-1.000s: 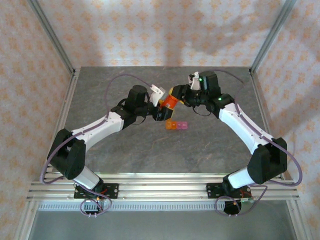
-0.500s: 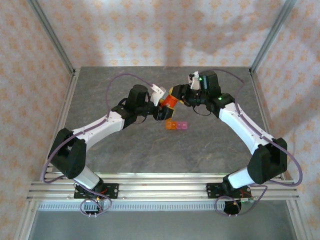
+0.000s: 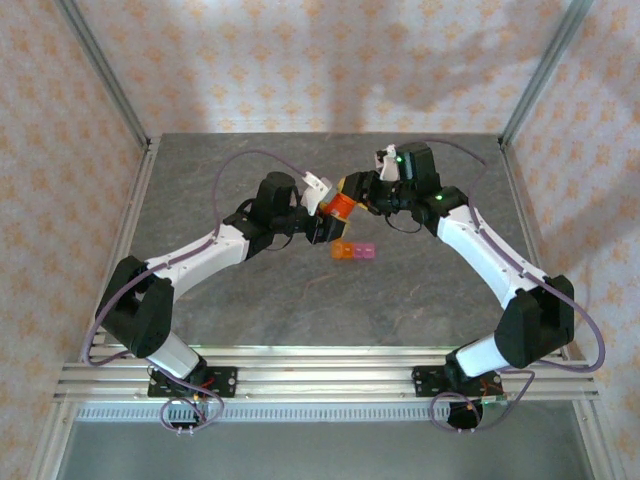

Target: Sort the pills into containers

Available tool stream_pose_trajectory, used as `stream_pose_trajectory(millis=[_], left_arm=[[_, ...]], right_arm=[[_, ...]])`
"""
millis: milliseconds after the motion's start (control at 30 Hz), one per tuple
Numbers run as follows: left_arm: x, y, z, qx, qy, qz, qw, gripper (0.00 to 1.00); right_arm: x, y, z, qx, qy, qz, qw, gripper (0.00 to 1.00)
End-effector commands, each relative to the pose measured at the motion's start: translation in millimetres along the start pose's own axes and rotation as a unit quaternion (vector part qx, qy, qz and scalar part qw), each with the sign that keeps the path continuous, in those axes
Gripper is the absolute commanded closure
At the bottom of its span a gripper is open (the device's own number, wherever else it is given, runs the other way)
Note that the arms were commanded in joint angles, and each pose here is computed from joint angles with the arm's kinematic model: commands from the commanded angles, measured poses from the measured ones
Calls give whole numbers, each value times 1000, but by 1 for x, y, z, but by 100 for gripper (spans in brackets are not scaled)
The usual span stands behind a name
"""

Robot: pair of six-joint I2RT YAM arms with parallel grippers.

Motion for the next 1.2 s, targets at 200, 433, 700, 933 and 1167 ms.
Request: stream_pose_trajectory(millis=[200, 433, 700, 933, 1167], left_arm=[[2, 11, -1, -10, 1, 13, 1000, 94], [0, 16, 10, -48, 18, -7, 999, 100], [-2, 22, 27, -86, 40, -37, 995, 100], [5, 21, 19, -43, 19, -3, 999, 100], [10, 22, 15, -4, -13, 19, 1000, 100]], right_arm=[[13, 12, 15, -35, 17, 9, 999, 84], [13, 15, 12, -25, 70, 31, 997, 84], [11, 27, 10, 6, 154, 125, 980, 69], [18, 55, 18, -55, 125, 97, 986, 20], [-13, 54, 26, -93, -26, -4, 995, 19]])
Point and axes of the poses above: each hand's point on the last joint's axis, 136 mm out from that joint toward the fingers, its own y axis back along the fingers, its own x axis along the line the jaws close on, z = x × y, the point moved 5 cm from there along y, back along the fingers, and after that the axes turned 6 degrees about -y, right-handed, at the moved point
